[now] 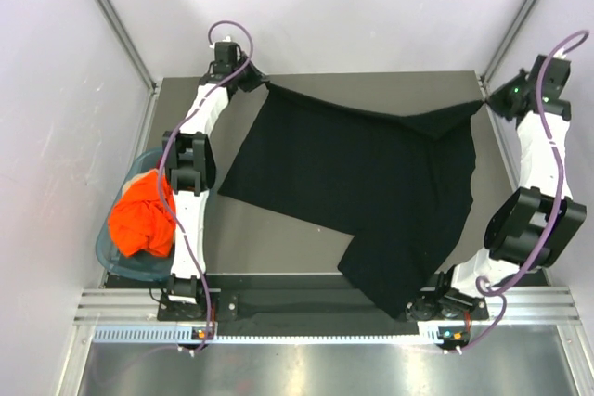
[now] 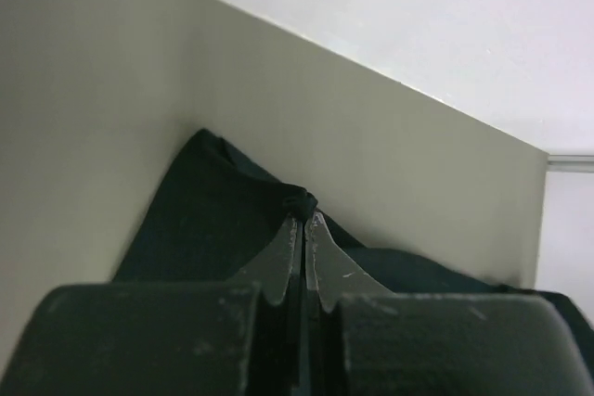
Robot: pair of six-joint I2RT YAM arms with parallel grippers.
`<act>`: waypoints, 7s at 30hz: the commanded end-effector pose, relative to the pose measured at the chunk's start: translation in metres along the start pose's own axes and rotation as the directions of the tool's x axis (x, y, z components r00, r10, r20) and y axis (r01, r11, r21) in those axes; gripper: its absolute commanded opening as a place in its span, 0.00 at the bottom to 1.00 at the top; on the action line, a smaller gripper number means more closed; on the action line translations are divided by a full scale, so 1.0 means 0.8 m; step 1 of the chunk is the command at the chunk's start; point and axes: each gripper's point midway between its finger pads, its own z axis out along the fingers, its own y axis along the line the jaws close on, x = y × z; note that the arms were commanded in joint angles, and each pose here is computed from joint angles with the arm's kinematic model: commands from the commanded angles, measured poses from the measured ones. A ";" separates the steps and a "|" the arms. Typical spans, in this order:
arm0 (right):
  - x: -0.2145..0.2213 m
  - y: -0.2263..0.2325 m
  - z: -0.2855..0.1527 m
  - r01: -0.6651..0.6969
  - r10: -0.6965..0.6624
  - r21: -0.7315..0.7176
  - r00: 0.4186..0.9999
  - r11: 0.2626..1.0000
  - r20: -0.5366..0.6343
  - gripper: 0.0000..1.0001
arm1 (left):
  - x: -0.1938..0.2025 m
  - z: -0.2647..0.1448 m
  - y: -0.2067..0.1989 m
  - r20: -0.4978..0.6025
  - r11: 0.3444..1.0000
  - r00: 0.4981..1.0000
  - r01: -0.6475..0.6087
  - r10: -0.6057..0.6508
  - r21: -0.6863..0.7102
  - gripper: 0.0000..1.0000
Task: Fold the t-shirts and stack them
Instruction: Fold the tshirt
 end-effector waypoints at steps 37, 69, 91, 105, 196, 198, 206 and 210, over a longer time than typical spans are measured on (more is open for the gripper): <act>0.105 -0.104 -0.049 0.056 -0.020 0.200 0.984 0.978 -0.178 0.00 | 0.049 -0.065 0.063 -0.166 0.965 0.975 0.103 -0.145 -0.241 0.00; 0.143 -0.100 -0.070 -0.059 0.105 0.186 0.962 0.981 -0.253 0.00 | 0.058 -0.069 0.089 -0.185 0.945 0.975 0.056 -0.121 -0.321 0.00; 0.197 -0.191 -0.080 0.078 0.065 0.389 0.938 0.918 -0.340 0.00 | 0.083 -0.059 0.119 -0.224 0.928 0.965 0.044 -0.135 -0.371 0.00; 0.235 -0.220 -0.079 0.111 0.078 0.425 0.912 0.898 -0.403 0.00 | 0.091 -0.055 0.126 -0.236 0.923 0.961 0.044 -0.143 -0.381 0.00; 0.331 -0.083 0.004 0.728 -0.599 -0.073 0.499 0.682 -0.626 0.44 | 0.333 -0.158 -0.156 -0.486 0.926 0.798 -0.232 0.356 0.298 0.44; 0.347 -0.086 0.007 0.742 -0.607 -0.096 0.460 0.664 -0.648 0.46 | 0.333 -0.161 -0.145 -0.499 0.931 0.793 -0.236 0.351 0.279 0.44; 0.364 -0.100 0.013 0.776 -0.616 -0.093 0.416 0.624 -0.669 0.39 | 0.307 -0.165 -0.112 -0.497 0.953 0.817 -0.213 0.294 0.215 0.44; 0.352 -0.090 0.009 0.777 -0.626 -0.087 0.430 0.624 -0.650 0.27 | 0.301 -0.163 -0.104 -0.495 0.958 0.823 -0.204 0.279 0.201 0.44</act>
